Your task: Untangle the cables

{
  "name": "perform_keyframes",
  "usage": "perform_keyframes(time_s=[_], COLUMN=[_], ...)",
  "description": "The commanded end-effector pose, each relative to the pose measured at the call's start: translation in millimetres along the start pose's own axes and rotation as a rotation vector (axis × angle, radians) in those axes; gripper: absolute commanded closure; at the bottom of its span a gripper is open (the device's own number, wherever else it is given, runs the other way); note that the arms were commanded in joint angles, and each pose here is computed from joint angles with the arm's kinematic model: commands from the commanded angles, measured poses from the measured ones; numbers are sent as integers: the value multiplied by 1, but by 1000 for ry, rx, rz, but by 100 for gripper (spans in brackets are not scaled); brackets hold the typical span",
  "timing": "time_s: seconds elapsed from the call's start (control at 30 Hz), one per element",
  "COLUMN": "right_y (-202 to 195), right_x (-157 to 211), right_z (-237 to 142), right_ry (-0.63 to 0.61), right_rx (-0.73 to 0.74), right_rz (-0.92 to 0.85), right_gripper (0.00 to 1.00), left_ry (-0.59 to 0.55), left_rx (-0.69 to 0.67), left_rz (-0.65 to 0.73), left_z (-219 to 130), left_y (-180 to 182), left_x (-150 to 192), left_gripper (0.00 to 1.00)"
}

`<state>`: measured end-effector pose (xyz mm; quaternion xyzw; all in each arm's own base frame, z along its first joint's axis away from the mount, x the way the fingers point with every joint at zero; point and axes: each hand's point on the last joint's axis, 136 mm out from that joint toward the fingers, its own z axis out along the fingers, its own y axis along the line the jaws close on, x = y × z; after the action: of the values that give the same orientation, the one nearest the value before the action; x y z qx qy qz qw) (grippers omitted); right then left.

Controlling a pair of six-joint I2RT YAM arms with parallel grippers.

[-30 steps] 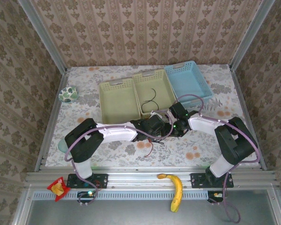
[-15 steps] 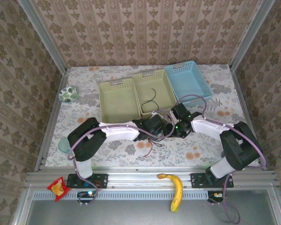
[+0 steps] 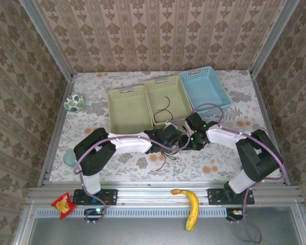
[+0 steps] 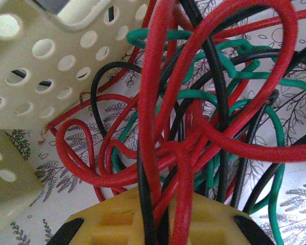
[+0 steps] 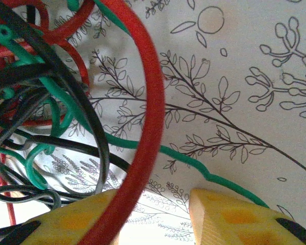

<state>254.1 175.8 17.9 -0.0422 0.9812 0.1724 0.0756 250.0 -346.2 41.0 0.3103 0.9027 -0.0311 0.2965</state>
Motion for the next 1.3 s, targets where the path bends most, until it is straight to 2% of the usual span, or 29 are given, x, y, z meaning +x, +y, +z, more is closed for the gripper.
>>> perform_keyframes(time_s=[0.0, 0.47, 0.97, 1.27], right_y=[-2, 5, 20, 2], right_x=[-6, -15, -32, -25], right_z=[6, 7, -16, 0], right_ry=[1, -28, -193, -123], right_rx=[47, 159, 123, 214], right_rz=[-31, -109, -129, -122], right_gripper=[61, 61, 61, 61], left_ry=[56, 59, 72, 78], left_rx=[-14, -14, -15, -17], left_rz=[20, 29, 35, 40], left_z=[5, 5, 6, 6], left_y=[2, 1, 1, 1], left_x=[12, 14, 18, 19], left_gripper=[86, 86, 86, 86])
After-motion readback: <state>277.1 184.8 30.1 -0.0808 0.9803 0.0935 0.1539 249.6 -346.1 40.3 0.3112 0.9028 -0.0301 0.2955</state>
